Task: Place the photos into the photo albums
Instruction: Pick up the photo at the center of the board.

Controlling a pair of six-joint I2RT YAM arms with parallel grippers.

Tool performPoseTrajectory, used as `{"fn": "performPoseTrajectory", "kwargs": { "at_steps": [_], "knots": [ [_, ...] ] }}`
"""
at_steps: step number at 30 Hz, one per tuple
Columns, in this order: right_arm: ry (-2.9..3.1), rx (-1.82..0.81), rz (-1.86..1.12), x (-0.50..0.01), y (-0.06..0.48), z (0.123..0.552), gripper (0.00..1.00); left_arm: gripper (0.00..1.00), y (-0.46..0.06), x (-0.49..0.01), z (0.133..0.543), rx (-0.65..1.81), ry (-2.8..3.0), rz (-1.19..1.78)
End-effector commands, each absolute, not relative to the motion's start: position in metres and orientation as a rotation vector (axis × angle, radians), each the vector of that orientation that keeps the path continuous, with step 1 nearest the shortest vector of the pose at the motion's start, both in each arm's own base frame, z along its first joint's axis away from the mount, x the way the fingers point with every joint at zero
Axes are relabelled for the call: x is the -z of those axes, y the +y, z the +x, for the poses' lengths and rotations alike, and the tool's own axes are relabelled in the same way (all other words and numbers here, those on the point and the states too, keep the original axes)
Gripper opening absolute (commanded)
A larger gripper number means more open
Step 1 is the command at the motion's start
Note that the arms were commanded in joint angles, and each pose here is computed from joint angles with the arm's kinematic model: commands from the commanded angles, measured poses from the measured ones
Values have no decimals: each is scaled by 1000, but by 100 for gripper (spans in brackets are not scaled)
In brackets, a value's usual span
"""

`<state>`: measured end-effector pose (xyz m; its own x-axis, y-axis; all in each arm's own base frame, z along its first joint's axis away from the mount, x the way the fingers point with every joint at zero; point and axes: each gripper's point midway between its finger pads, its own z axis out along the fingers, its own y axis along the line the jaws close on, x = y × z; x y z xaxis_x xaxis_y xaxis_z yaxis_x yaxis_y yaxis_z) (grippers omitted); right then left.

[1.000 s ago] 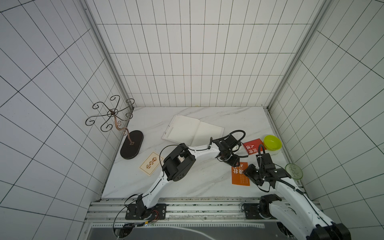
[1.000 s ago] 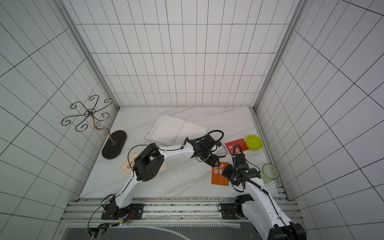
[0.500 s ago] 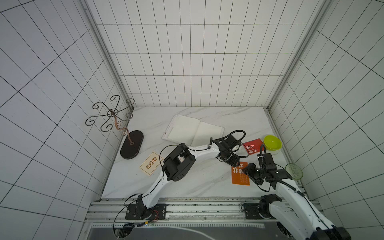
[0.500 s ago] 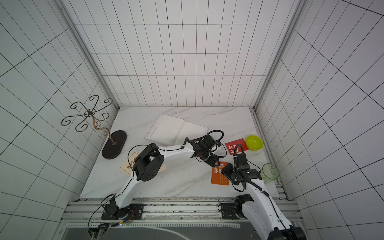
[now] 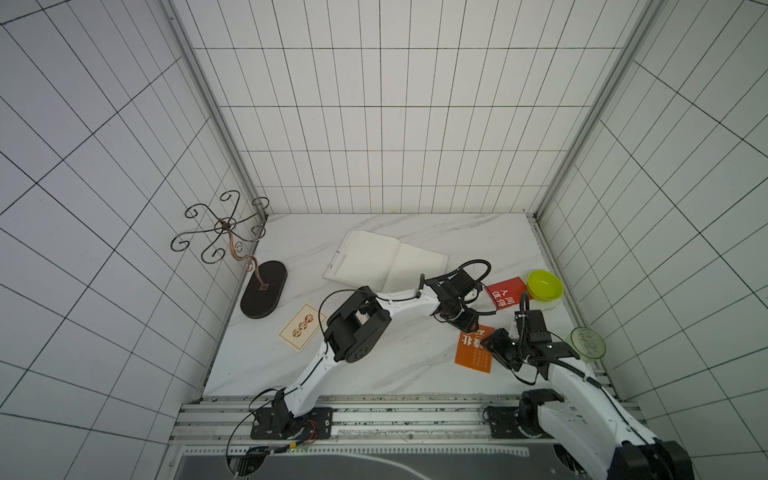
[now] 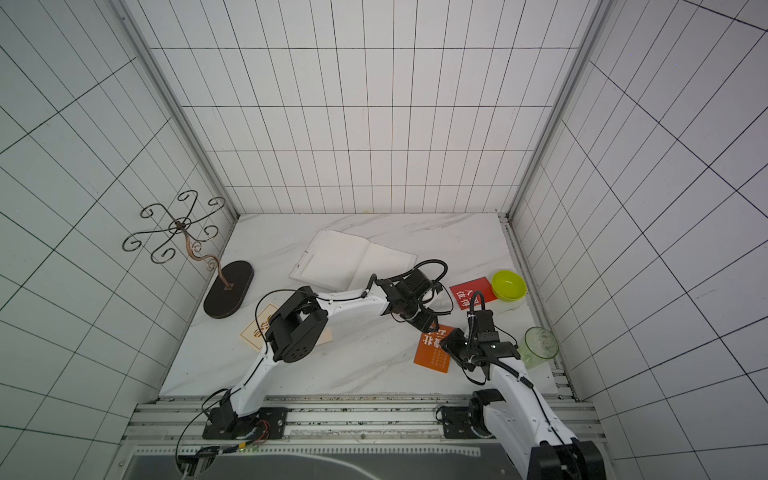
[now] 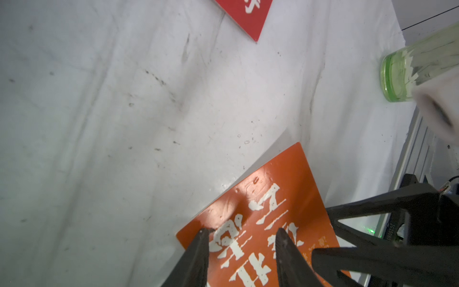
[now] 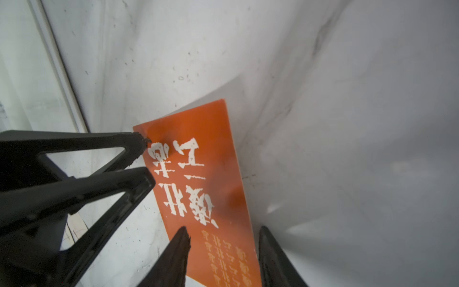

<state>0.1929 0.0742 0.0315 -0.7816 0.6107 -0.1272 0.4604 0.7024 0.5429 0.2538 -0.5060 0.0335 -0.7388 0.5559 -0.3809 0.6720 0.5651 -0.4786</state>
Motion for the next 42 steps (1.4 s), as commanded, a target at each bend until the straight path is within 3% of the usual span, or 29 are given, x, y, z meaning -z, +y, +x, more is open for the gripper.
{"fn": "performPoseTrajectory", "kwargs": {
  "at_steps": [1, 13, 17, 24, 32, 42],
  "knots": [
    [2601, -817, 806, -26, 83, 188, 39, 45, -478, 1, 255, 752, 2718, 1028],
    [2516, -1021, 845, -24, 100, 196, 12, 45, -476, -4, 257, 798, 2731, 998],
    [2521, -1043, 838, -27, 102, 197, 1, 44, -478, -27, 269, 855, 2690, 948],
    [2470, -1063, 739, -63, 105, 212, 0, 45, -467, -129, 317, 1111, 2418, 722],
    [2359, -1043, 499, -139, 108, 244, 0, 46, -401, -248, 366, 1252, 2060, 490],
    [1979, -1113, 163, -280, 122, 291, 0, 47, -345, -349, 356, 1417, 1690, 448]
  ]
}}
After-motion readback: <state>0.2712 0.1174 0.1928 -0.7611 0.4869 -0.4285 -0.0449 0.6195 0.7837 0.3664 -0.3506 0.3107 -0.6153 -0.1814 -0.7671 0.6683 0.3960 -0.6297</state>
